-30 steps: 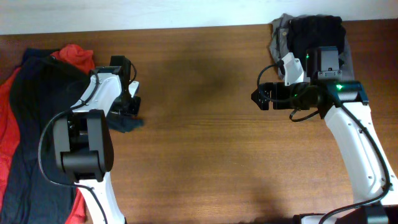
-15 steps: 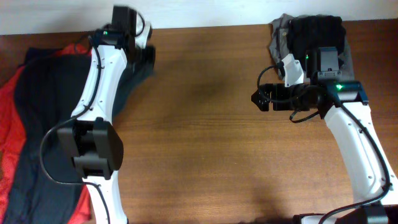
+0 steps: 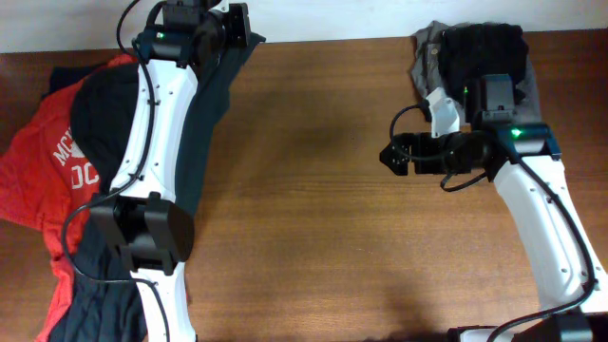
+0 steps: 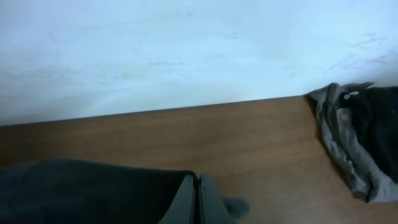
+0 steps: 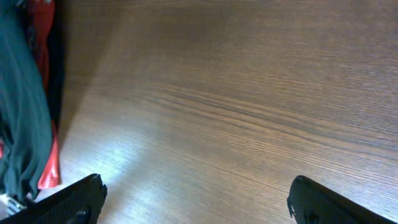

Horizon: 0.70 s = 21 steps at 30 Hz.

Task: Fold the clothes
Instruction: 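Grasp the dark green shirt with the left gripper and lift it up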

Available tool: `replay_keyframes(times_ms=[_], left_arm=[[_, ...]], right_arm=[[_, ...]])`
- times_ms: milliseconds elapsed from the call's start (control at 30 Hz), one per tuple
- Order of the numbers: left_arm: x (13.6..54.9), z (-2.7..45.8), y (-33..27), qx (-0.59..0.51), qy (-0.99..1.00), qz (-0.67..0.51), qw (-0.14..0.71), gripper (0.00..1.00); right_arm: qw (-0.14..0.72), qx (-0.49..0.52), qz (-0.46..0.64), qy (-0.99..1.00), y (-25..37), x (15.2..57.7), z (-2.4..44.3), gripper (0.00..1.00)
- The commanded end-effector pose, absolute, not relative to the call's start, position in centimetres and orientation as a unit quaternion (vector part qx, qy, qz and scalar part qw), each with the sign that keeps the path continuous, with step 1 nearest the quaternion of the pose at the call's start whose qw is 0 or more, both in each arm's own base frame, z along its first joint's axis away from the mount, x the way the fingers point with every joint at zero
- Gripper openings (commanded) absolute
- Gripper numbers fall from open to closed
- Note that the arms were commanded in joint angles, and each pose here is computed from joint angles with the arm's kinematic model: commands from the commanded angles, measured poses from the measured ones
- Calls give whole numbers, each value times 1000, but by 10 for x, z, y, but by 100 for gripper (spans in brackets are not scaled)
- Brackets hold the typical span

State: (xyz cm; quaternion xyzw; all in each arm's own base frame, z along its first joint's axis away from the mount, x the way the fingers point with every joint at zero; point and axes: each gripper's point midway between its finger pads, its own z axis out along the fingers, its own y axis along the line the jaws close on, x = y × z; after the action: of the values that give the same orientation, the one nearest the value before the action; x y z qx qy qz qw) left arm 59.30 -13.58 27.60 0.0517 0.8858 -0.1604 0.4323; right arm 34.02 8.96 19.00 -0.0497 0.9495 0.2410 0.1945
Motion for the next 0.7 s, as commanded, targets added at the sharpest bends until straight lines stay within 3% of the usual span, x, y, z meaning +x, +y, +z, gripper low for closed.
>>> replay_keyframes(times_ms=[0, 267, 667], left_arm=[[591, 305, -147, 59, 868, -184, 456, 1], [581, 380, -150, 64, 830, -206, 514, 1], [521, 506, -140, 78, 758, -216, 611, 1]], right_arm=[[180, -73, 259, 946, 111, 332, 185, 99], [194, -129, 271, 934, 150, 330, 191, 99], [224, -173, 287, 915, 183, 334, 202, 99]])
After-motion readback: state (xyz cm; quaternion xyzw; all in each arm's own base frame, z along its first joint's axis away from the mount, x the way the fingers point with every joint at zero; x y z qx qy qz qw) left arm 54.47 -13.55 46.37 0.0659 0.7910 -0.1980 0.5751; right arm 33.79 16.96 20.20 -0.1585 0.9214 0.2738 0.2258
